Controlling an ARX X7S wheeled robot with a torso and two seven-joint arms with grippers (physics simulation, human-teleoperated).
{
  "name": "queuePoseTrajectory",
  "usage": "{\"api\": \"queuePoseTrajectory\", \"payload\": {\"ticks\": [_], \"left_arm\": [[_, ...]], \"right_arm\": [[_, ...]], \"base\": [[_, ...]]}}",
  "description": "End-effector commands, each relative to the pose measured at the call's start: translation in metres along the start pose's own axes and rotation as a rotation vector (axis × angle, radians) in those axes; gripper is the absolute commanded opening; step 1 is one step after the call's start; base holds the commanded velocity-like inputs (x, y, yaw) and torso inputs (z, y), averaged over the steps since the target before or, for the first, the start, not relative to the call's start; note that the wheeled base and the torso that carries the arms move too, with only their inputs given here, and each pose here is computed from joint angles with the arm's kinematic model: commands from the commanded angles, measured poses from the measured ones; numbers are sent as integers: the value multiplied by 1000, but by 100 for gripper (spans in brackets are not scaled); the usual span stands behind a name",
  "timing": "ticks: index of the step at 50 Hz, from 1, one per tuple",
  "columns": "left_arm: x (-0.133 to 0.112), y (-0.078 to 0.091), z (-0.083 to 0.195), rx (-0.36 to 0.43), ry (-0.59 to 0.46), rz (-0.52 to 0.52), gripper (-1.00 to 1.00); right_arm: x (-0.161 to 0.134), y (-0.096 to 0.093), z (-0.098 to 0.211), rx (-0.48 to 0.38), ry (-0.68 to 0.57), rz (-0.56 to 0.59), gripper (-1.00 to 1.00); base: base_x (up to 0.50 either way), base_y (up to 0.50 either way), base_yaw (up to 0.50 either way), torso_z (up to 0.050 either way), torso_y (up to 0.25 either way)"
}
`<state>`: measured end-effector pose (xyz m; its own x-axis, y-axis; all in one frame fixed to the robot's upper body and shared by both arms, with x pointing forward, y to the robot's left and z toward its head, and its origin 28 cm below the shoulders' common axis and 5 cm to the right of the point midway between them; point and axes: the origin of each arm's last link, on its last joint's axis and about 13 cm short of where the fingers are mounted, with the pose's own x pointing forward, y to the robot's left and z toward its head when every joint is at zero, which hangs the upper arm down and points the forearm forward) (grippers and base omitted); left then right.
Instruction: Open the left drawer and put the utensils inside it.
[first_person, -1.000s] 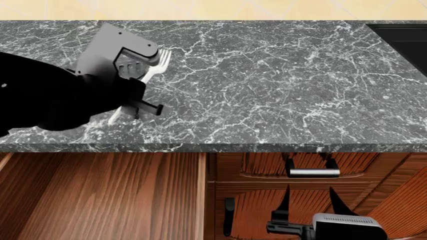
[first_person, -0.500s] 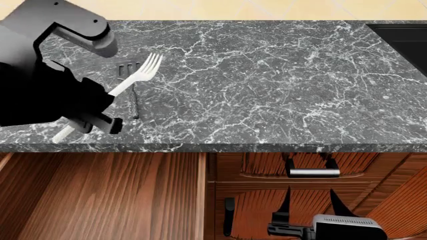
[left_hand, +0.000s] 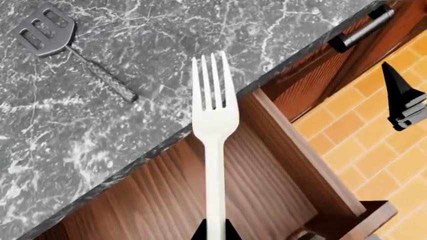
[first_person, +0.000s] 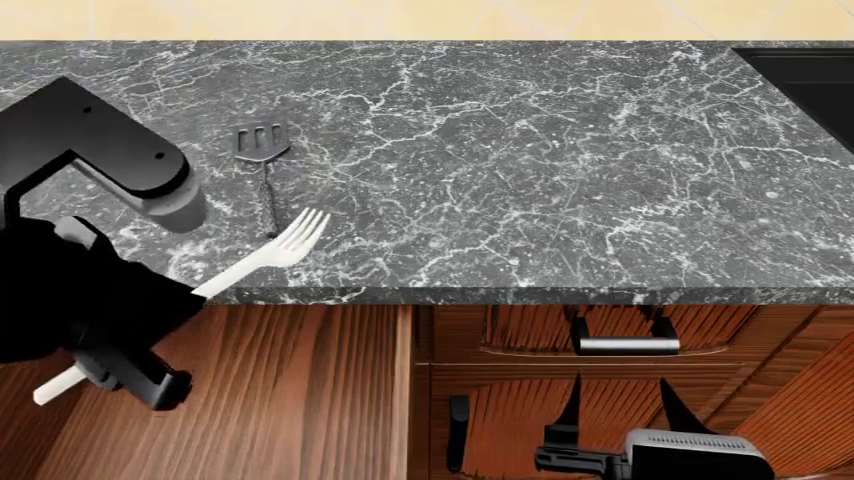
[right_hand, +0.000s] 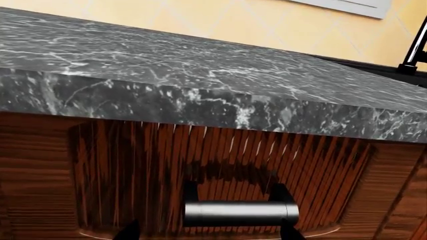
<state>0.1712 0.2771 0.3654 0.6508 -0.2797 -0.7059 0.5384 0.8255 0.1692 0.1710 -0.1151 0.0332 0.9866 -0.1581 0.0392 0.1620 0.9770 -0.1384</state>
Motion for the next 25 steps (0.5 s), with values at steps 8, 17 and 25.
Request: {"api": "queuePoseTrajectory", "payload": {"ticks": [8,17,25], "left_arm": [[8,-7,-20,13,131,4,-100],[15,-6,-27,14,192,17,-100],[24,-3,-31,2,226,19,-100]], "right_arm": [[0,0,-1,3,2,1,100],[0,0,-1,3,2,1,100],[0,0,-1,4,2,1,100]], "base": [[0,0,0,0,0],[0,0,0,0,0],[0,0,0,0,0]]}}
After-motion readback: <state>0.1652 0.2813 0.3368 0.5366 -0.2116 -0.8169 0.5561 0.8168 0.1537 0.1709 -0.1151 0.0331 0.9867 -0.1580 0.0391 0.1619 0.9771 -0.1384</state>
